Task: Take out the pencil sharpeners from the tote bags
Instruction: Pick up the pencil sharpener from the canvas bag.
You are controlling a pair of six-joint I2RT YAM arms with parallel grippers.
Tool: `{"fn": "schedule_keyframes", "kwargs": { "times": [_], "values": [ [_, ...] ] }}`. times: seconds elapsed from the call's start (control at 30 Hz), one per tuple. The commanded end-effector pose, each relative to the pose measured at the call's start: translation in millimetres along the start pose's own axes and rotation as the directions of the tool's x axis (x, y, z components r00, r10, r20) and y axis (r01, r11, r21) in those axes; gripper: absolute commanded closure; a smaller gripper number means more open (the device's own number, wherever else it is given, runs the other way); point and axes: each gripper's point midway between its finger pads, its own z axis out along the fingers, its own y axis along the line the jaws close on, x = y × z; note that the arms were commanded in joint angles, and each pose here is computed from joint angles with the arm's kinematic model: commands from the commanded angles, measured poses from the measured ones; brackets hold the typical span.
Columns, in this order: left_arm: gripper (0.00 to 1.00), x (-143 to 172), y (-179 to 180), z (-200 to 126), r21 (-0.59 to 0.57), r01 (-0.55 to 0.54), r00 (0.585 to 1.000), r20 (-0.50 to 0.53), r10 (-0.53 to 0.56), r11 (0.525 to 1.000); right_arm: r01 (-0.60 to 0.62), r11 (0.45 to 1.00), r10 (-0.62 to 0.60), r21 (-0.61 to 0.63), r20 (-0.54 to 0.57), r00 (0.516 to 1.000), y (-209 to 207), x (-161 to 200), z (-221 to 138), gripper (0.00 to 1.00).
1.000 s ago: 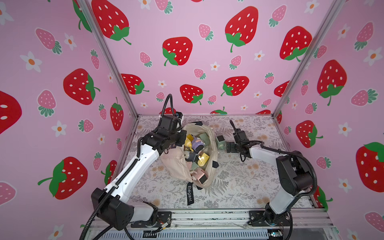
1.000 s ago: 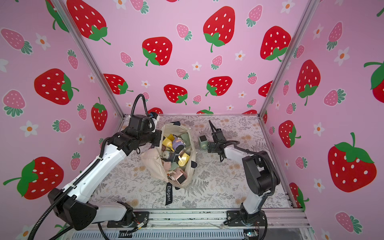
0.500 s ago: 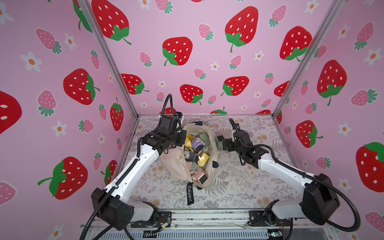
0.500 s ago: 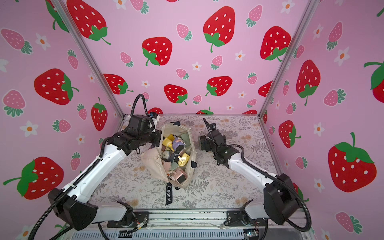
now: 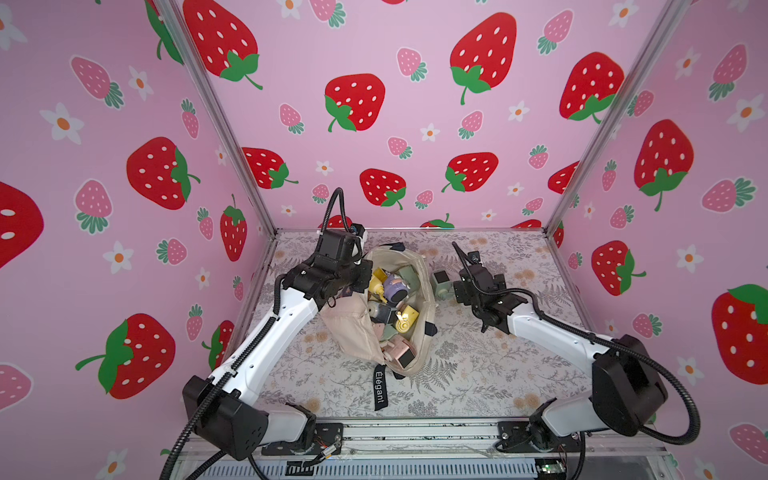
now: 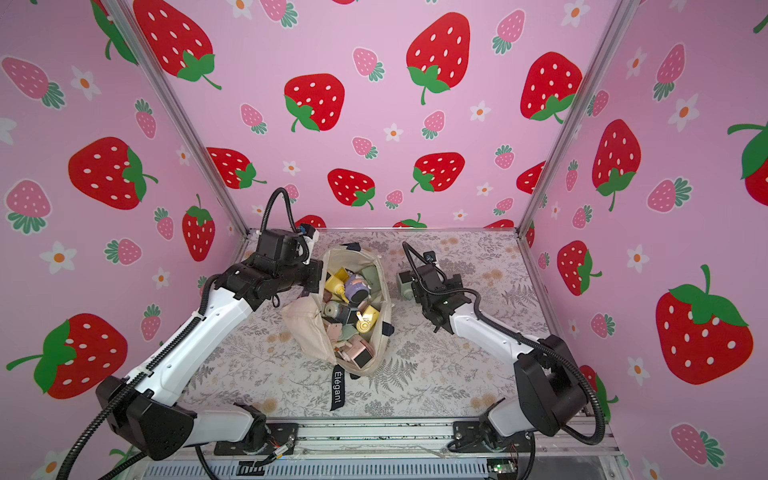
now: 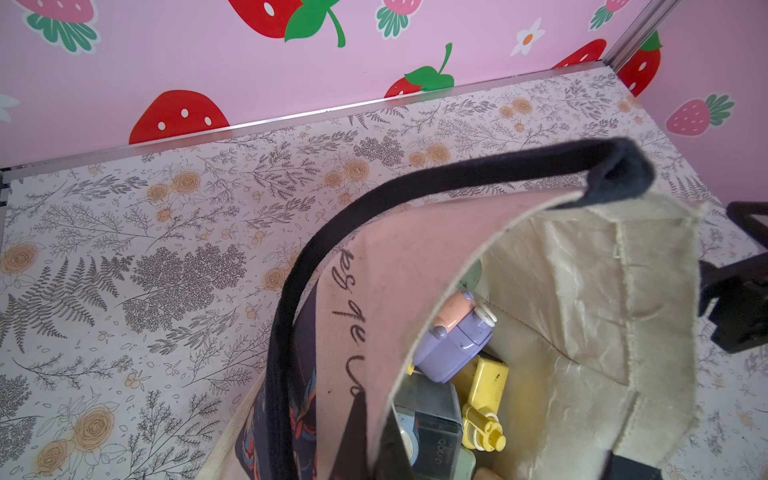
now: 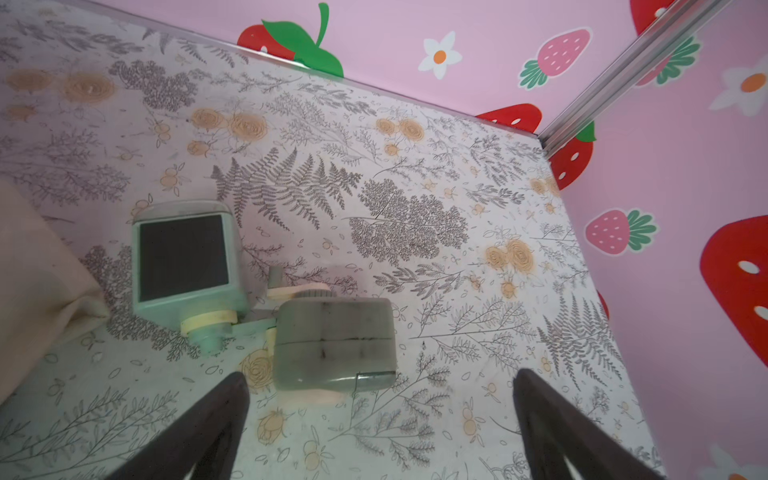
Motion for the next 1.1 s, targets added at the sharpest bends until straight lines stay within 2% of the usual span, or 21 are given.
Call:
{"fn": "schedule_keyframes", "kwargs": {
  "times": [0.0,0.13,0.3,0.37,0.4,0.47,0.57,0.67,0.73,0.87,1.0,1.07],
  "values": [
    [1.0,5.6,-0.2,-2.2,0.007,0.0,0.999,-0.04,0.0,1.0,-0.037,0.999,0.036,0.034,0.047,0.998,-19.0,-15.3,-19.7,0.01],
    [1.0,5.5,0.6,-2.3,0.006,0.002,0.999,-0.039,-0.001,1.0,-0.049,0.998,0.054,-0.043,0.137,0.989,-22.1,-26.9,-39.9,0.01],
    [1.0,5.6,0.6,-3.0,0.006,0.002,0.999,-0.038,-0.002,1.0,-0.094,0.98,0.136,-0.176,0.25,0.958,-14.5,-40.7,-58.6,0.01],
    [1.0,6.2,0.2,-2.2,0.007,0.002,0.999,-0.04,-0.001,1.0,-0.065,0.95,0.143,-0.305,0.241,0.96,3.8,-47.5,-68.3,0.01],
    [1.0,6.7,0.2,-1.7,0.008,0.001,0.999,-0.042,-0.001,1.0,-0.047,0.924,0.143,-0.38,0.228,0.963,13.3,-52.7,-78.5,0.01],
    [1.0,6.7,-0.4,-1.4,0.01,0.001,0.999,-0.044,-0.001,1.0,0.013,0.836,0.141,-0.548,0.237,0.961,36.5,-61.6,-107.5,0.01],
    [1.0,6.0,-1.1,-0.9,0.014,0.001,0.999,-0.044,-0.001,1.0,0.068,0.663,0.204,-0.745,0.268,0.942,62.4,-68.5,-153.0,0.1],
    [1.0,7.2,-0.9,-0.5,0.014,0.002,0.999,-0.049,-0.001,1.0,0.14,0.47,0.206,-0.872,0.262,0.943,92.9,-69.6,-187.2,0.11],
    [1.0,7.9,-0.6,-1.1,0.011,0.002,0.999,-0.051,-0.001,1.0,0.171,0.383,0.149,-0.908,0.243,0.959,115.4,-64.1,-200.6,0.12],
    [1.0,8.3,0.6,-1.0,0.006,0.0,0.999,-0.05,0.001,1.0,0.248,0.287,-0.084,-0.925,0.234,0.969,160.9,-33.5,-218.2,0.11],
    [1.0,8.3,0.6,-1.4,0.005,0.0,0.999,-0.052,0.001,1.0,0.342,0.216,-0.306,-0.914,0.27,0.913,196.8,7.9,-230.1,0.1],
    [1.0,7.4,-0.9,-3.2,0.012,0.002,0.999,-0.048,-0.001,1.0,0.378,0.271,-0.404,-0.885,0.252,0.879,205.0,24.9,-219.5,0.09]
  ]
}}
